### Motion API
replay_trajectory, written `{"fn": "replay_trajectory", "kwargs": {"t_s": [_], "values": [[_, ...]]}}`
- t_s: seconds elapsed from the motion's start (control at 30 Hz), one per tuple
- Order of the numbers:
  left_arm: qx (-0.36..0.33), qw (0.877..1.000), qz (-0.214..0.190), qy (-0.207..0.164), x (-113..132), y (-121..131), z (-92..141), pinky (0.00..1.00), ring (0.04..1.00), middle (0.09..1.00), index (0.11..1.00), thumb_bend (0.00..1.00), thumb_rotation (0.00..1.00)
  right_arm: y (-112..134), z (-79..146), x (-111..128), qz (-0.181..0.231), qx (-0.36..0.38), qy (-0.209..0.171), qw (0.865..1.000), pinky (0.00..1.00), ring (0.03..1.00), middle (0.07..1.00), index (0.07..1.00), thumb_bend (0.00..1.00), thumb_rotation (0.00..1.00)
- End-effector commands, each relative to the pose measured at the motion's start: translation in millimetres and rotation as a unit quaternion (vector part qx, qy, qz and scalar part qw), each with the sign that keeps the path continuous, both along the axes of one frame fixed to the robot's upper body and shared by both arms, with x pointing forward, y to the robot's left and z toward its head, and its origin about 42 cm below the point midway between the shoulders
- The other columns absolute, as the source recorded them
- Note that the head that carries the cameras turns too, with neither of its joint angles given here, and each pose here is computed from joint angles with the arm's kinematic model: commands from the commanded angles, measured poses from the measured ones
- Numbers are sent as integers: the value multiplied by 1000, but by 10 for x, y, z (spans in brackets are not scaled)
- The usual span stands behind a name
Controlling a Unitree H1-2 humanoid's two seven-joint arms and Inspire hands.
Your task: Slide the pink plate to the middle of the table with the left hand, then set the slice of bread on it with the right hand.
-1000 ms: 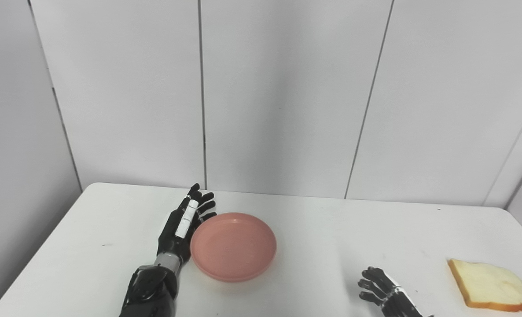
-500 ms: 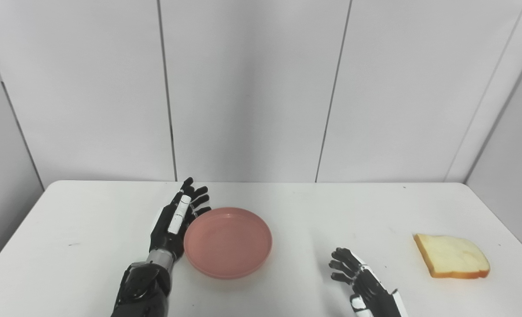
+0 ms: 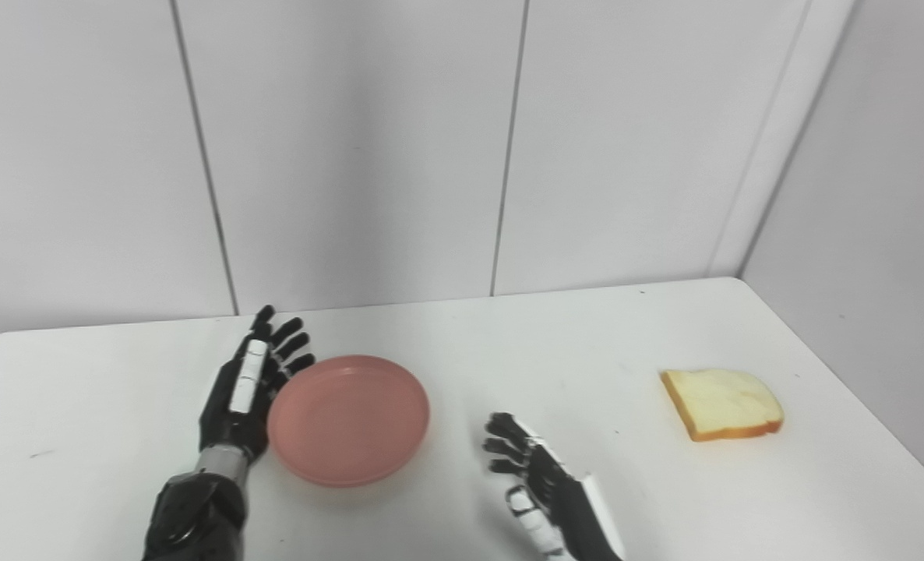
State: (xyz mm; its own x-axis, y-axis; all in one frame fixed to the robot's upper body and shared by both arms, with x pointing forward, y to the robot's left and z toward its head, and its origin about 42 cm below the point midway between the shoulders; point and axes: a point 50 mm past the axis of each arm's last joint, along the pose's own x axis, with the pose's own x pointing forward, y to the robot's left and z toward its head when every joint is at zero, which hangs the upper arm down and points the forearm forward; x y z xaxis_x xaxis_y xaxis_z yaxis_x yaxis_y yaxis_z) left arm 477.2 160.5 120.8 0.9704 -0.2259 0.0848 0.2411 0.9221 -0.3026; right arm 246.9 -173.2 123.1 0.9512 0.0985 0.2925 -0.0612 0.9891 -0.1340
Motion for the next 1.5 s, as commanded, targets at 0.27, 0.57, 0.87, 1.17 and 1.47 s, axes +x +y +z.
{"fn": "replay_trajectory", "kwargs": {"t_s": [0.27,0.57,0.87,1.17,1.47], "values": [[-12,1000,-9,26,-69,105,-129,776,860,848,950,915,712,392,-224,-59,-9,57,42,997,756,809,861,868,671,888],[-3,1000,-18,20,-52,94,-102,795,878,871,974,898,746,111,85,-111,-83,16,-22,996,706,778,834,850,633,700],[-2,999,-14,29,-52,84,-167,787,874,856,966,906,742,-987,773,36,-69,-198,-55,976,871,940,978,957,855,644],[-12,999,-15,38,-50,-22,-212,786,878,856,956,942,718,-1801,1420,333,-56,-378,-62,922,855,939,996,998,1000,318],[-14,999,-9,39,-58,-41,-229,782,870,840,949,948,719,-2271,2053,689,-19,-532,0,847,886,980,991,947,1000,308]]}}
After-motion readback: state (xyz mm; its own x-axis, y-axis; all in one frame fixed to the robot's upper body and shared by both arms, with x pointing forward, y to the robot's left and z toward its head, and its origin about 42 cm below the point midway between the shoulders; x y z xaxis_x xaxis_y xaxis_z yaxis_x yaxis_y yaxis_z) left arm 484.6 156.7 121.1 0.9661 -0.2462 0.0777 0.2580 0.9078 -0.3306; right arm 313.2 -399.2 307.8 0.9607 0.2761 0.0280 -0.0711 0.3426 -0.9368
